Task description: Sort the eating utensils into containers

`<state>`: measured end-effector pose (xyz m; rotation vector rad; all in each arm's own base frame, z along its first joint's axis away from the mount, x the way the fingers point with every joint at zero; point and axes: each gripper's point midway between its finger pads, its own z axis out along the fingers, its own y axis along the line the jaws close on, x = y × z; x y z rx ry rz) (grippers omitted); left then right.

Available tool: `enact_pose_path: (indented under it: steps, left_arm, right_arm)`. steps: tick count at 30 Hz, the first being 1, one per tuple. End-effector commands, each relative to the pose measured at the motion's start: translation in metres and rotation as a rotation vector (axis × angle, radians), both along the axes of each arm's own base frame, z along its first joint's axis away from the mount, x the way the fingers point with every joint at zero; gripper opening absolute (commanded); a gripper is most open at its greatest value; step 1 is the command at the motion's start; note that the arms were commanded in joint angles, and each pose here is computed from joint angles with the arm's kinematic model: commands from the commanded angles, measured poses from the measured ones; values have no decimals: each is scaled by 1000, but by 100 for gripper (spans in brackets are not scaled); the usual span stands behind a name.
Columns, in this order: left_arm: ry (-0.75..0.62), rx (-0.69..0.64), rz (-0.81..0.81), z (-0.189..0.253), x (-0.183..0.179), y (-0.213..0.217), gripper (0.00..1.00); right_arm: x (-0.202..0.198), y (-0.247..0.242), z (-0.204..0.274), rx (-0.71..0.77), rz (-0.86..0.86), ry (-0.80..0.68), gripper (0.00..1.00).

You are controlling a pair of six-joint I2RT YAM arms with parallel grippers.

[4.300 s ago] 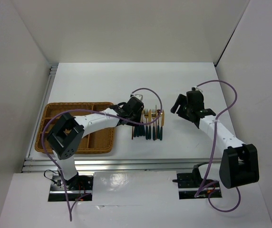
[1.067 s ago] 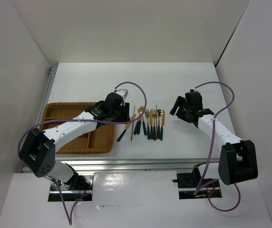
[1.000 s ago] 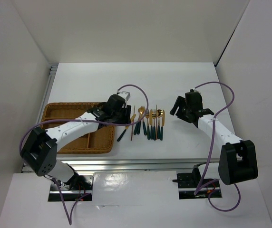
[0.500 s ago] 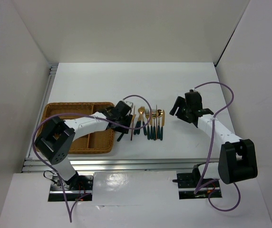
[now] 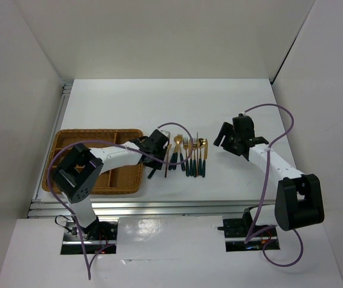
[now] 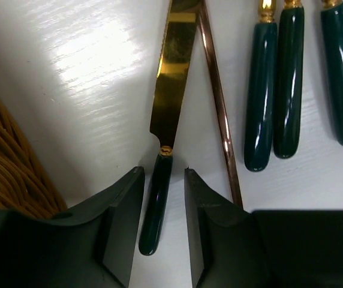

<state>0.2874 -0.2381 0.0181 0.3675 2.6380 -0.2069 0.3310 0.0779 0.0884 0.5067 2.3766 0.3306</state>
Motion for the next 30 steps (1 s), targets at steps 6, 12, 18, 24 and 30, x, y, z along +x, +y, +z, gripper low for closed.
enact_pose_path:
  steps: [6,12,18,24,30]
  left_arm:
    - [85,81,17,-29,-10,13,27]
    - [45,14,18,-4,-1,-4,19]
    - [-96,-110,52,68,19,-19,19]
    - [-277,-225,113,155,26,-11,19]
    - [-386,-255,257,188,24,33,22]
  right_arm:
    - [10,1,9,9,2,-42,76]
    - [5,-1,4,0,-4,-32,76]
    - [5,-1,7,2,-4,-41,76]
    - [3,-3,6,-5,-10,-42,76]
    - [0,-2,3,2,-4,-41,76]
